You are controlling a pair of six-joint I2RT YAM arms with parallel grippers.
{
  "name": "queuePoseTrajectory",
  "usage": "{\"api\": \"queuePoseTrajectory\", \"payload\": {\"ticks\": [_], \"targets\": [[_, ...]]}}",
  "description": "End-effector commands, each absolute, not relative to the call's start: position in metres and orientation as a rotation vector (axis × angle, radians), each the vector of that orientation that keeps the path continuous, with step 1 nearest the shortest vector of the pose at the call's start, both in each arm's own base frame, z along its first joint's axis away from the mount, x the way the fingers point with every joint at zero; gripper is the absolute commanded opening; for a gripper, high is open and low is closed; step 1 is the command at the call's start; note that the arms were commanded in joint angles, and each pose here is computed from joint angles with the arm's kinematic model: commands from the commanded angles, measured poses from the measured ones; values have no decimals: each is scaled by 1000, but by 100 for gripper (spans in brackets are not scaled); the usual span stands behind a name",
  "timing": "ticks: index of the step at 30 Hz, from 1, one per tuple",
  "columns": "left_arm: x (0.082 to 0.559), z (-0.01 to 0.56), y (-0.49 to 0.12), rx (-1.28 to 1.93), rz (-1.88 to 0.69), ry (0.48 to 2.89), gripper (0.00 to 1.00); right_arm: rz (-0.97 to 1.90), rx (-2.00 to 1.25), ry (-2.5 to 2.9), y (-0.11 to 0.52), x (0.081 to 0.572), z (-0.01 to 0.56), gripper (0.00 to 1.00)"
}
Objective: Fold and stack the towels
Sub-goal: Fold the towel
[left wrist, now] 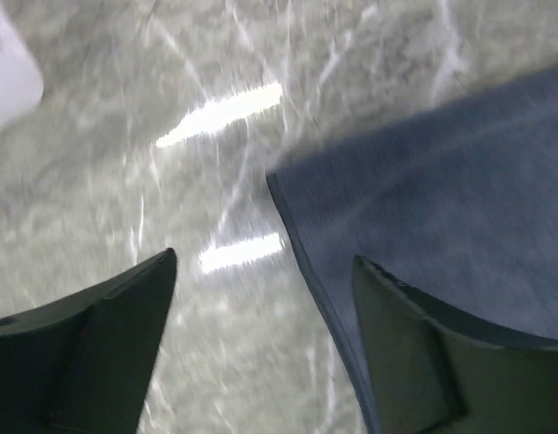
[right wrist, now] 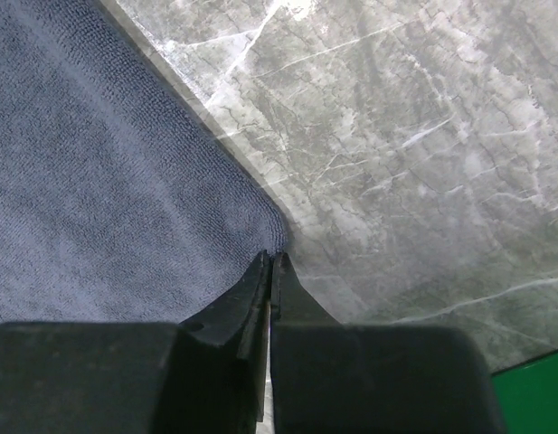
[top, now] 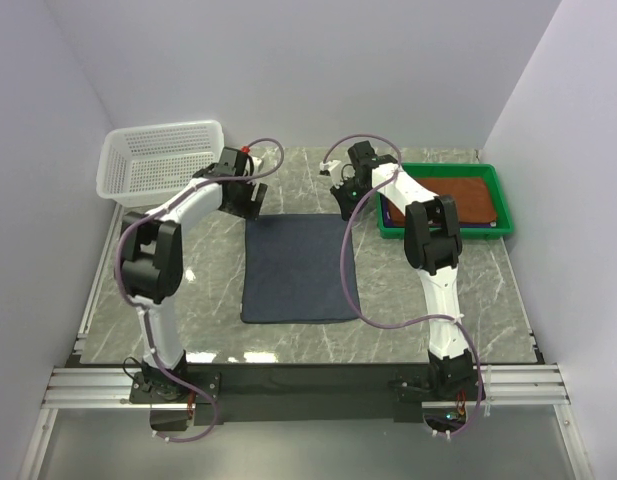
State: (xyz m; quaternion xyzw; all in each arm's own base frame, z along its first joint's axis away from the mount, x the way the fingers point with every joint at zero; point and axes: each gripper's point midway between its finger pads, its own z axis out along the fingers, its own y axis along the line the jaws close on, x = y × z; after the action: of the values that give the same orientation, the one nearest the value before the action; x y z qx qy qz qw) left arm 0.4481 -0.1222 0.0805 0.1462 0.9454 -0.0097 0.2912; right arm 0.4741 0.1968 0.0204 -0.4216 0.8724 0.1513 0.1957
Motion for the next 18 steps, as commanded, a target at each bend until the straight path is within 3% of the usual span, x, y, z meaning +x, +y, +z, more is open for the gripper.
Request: {"api": "queuePoseTrajectory", "payload": {"ticks": [1, 5, 18], "targets": [[471, 88, -123, 497, -35, 2479, 79, 412, -1205, 2447, 199, 473, 10, 0], [482, 84, -126, 551, -74, 2462, 64, 409, -1195, 2443, 199, 473, 10, 0], [483, 50, -142, 665, -188, 2504, 54, 401, -1182, 2444, 198, 472, 9, 0]]}}
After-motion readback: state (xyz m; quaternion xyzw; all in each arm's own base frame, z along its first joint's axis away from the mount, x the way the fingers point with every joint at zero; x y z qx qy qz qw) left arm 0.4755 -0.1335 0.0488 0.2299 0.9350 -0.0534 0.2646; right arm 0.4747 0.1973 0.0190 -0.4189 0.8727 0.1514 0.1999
